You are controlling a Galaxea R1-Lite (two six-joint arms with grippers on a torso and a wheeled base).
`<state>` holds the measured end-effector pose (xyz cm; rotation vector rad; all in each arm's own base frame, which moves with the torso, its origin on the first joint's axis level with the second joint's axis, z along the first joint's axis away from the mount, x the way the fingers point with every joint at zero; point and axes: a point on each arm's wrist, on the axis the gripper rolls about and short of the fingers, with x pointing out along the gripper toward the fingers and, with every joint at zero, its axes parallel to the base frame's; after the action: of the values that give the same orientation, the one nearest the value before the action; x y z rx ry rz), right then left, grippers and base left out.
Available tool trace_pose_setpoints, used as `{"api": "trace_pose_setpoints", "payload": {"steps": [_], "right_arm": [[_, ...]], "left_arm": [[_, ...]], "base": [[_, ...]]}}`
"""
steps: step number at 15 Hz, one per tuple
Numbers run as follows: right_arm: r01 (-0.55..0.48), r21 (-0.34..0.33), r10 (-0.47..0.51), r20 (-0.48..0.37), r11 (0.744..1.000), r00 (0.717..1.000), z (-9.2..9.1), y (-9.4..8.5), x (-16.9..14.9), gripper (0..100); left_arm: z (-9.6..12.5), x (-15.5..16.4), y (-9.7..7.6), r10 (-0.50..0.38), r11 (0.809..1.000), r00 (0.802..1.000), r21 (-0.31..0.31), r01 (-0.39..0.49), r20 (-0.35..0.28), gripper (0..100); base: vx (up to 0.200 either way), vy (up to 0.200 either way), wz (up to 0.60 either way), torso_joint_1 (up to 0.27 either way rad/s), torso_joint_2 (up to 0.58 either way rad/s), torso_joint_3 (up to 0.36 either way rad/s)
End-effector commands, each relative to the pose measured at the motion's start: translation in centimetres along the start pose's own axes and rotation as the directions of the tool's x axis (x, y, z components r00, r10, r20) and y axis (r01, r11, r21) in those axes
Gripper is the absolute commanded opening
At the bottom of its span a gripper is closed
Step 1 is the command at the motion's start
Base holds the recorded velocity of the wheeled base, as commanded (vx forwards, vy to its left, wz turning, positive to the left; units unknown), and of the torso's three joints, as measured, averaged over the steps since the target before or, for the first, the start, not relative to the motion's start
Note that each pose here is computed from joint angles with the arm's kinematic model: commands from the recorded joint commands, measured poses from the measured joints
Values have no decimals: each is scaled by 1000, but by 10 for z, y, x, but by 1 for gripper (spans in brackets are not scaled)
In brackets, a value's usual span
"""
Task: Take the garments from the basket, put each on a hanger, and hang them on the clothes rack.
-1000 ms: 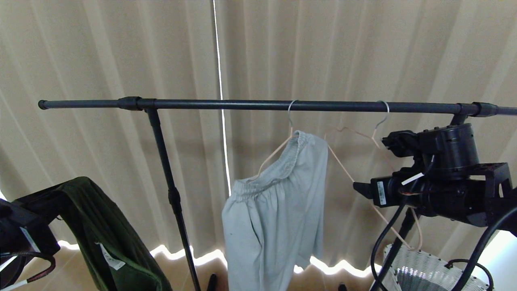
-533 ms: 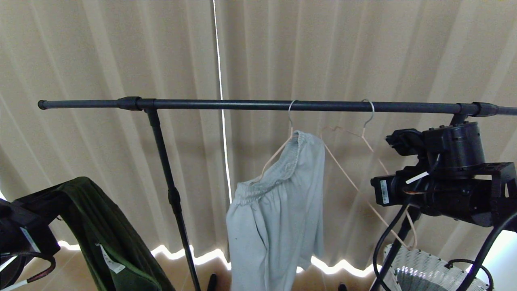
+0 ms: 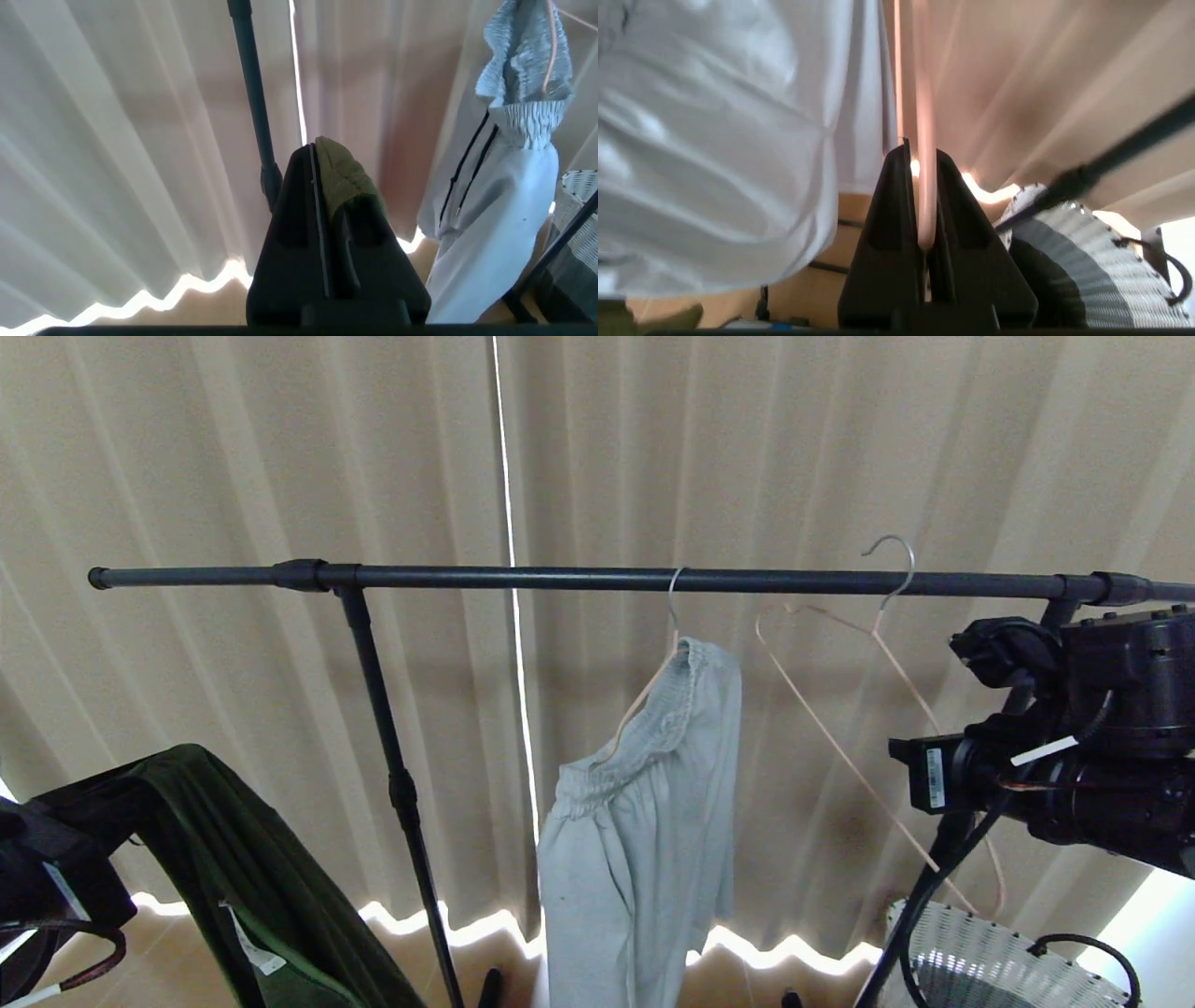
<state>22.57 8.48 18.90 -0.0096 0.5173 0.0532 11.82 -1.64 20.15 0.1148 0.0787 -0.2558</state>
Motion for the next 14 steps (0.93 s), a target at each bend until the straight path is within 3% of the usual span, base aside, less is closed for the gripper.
{"api": "trace_pose_setpoints", "payload": {"steps": [1,3,14], "right_arm": [[-9,11,8,43,1000,999,-3,-7,-22,0],[-11,13,10,54,1000,999,-5,-10,-30,0],[-12,13,11,53,1000,999,-8,-10,-31,0]], "left_arm": [[-2,0,0,3,1000,1000,16,-3,-7,0],[-4,0,0,2,999,1000,53,-1,-16,0],[-6,1,1,7,999,1000,51,-6,-26,0]], "base": [[0,0,0,0,0,0],[0,0,0,0,0,0],[-200,0,0,0,3,3]]}}
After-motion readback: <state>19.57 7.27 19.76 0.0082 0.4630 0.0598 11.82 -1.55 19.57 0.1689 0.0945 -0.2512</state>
